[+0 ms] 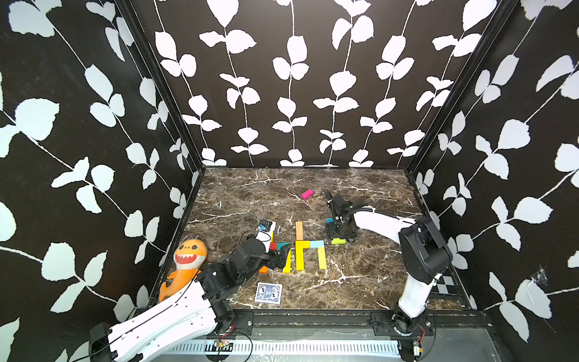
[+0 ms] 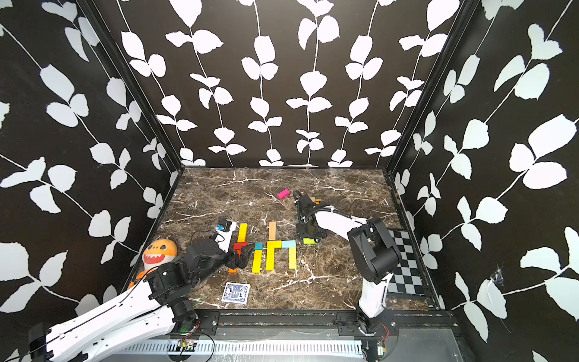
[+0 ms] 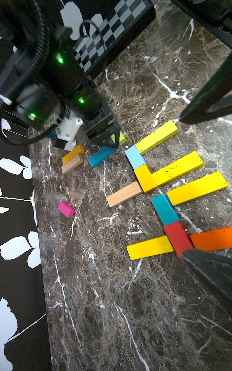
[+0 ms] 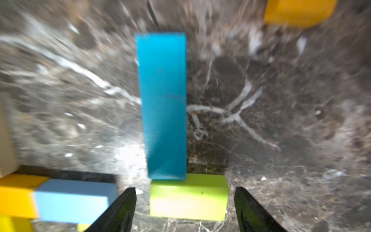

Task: Assemble the letter h with building blocks
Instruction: Assemble the building block at the center of the board, then pick up the building block from the center of the board.

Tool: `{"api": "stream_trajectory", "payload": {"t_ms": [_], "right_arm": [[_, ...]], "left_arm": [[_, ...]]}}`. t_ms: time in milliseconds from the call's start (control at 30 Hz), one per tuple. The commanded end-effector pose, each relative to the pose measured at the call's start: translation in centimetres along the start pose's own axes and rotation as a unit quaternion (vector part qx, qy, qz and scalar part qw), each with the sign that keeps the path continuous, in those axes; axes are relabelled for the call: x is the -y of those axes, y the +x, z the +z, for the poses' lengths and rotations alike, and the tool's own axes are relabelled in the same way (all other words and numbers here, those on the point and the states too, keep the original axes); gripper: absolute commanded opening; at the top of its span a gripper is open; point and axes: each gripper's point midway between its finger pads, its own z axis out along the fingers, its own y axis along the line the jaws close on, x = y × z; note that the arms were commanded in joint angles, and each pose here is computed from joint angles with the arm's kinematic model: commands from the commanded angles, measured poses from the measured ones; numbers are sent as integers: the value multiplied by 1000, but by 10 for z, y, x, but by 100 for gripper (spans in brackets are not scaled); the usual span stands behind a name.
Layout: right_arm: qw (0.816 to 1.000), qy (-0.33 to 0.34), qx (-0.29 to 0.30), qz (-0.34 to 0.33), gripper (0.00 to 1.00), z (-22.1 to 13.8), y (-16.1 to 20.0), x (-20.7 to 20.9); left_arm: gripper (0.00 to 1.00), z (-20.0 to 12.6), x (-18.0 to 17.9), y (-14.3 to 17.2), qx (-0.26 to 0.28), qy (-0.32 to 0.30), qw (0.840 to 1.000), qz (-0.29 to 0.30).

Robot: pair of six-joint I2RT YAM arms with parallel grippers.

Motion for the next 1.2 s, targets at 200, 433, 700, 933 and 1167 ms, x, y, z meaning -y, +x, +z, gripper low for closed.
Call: {"api": "stream_trajectory", "payload": {"t_ms": [200,433,700,933,1167], "right_arm": [[989,-95,109,9,76,-33,-97,-57],[991,-65,118,1,76,6,-156,-82],[989,-32,137,-47,80,34,-205,-94],[988,-2,131,-86,86,58,-215,-90],[989,13,115,-95,89,83,-213,-81]], "left_arm": [[99,-1,8,-15,13,15,1000,-12],[99,1,7,-9,2,11,1000,-16],[99,-1,4,-5,-5,6,1000,-14],[99,-4,0,-3,-8,-1,1000,-11],[99,-6,-2,-5,-9,-6,1000,-9]]}}
